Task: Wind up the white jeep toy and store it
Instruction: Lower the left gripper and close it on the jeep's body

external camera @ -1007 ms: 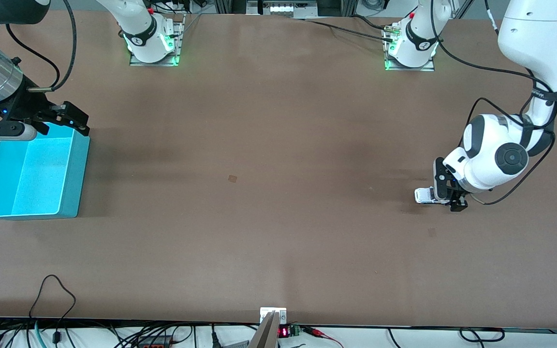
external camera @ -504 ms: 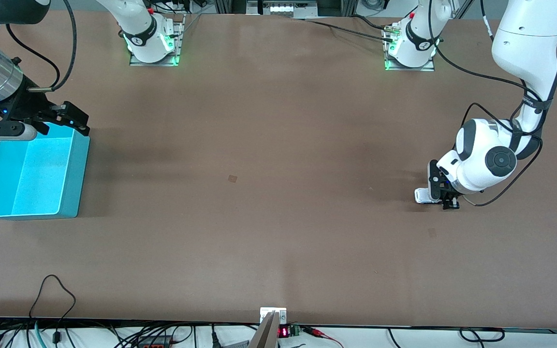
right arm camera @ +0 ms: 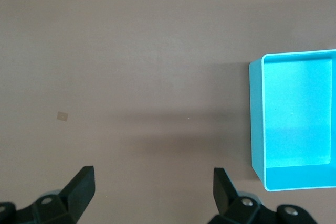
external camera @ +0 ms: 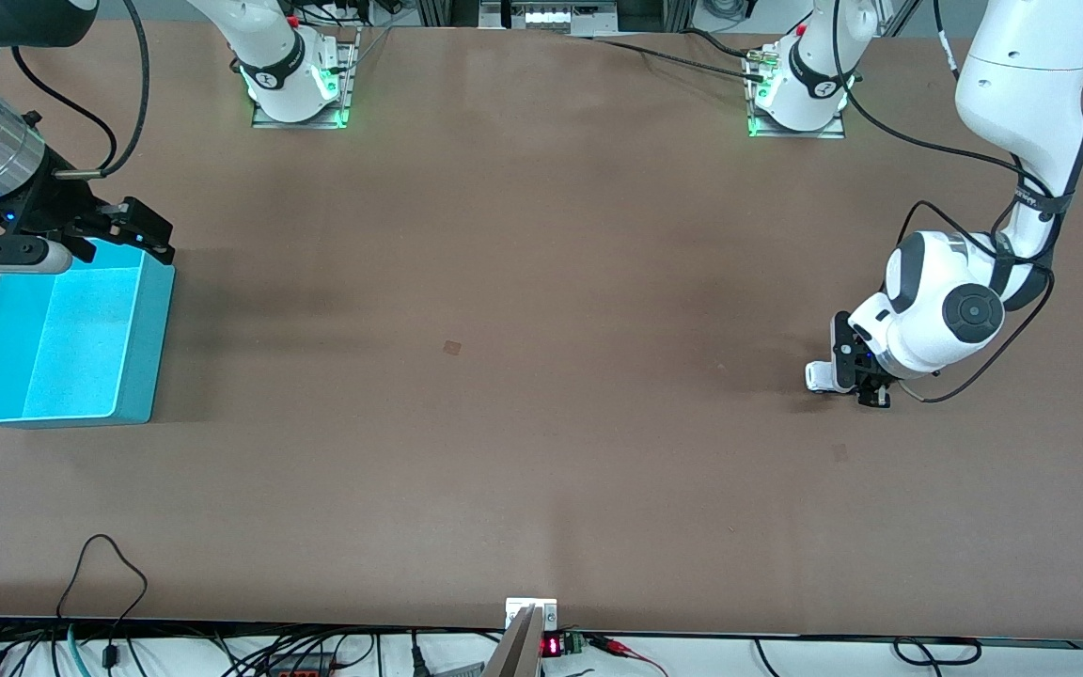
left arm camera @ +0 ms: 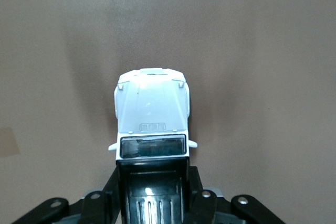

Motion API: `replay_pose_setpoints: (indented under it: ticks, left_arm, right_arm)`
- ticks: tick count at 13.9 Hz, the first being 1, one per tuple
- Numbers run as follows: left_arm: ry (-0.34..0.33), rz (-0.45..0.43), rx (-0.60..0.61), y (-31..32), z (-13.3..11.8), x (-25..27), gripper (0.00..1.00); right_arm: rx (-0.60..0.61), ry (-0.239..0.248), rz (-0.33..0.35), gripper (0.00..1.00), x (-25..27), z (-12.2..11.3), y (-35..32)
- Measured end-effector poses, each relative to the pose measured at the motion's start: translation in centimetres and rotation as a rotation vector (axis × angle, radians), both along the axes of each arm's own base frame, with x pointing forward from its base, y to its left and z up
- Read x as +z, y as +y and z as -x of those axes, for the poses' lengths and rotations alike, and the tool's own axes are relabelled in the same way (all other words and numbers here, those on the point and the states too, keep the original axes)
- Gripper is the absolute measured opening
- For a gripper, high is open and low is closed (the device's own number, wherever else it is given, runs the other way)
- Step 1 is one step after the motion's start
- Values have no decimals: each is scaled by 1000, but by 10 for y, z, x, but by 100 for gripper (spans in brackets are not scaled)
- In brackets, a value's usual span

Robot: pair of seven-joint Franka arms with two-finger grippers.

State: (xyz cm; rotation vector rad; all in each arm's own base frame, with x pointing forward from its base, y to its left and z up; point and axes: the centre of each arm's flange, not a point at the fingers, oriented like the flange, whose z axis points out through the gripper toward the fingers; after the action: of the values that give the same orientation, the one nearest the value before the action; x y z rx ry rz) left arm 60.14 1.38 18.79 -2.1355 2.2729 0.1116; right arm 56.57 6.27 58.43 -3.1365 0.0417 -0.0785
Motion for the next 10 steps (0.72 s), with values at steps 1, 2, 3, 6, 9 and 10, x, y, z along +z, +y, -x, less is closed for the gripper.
replay_pose_setpoints:
  ticks: [1, 2, 3, 6, 9, 10]
  left_arm:
    - [0, 0, -1, 0, 0, 0, 51]
    - [0, 0, -2, 0, 0, 0, 51]
    - [1, 0, -3, 0, 0, 0, 51]
    - [1, 0, -1, 1, 0, 0, 51]
    - [1, -5, 35, 23, 0, -1, 51]
    - [1, -7, 50, 38, 0, -1, 51]
  right_arm:
    - [0, 0, 0, 100, 0, 0, 0]
    - [0, 0, 0, 100, 0, 0, 0]
    - [0, 0, 0, 100, 0, 0, 0]
    - [0, 0, 0, 100, 0, 0, 0]
    - [0, 0, 0, 100, 0, 0, 0]
    - [1, 0, 0, 100, 0, 0, 0]
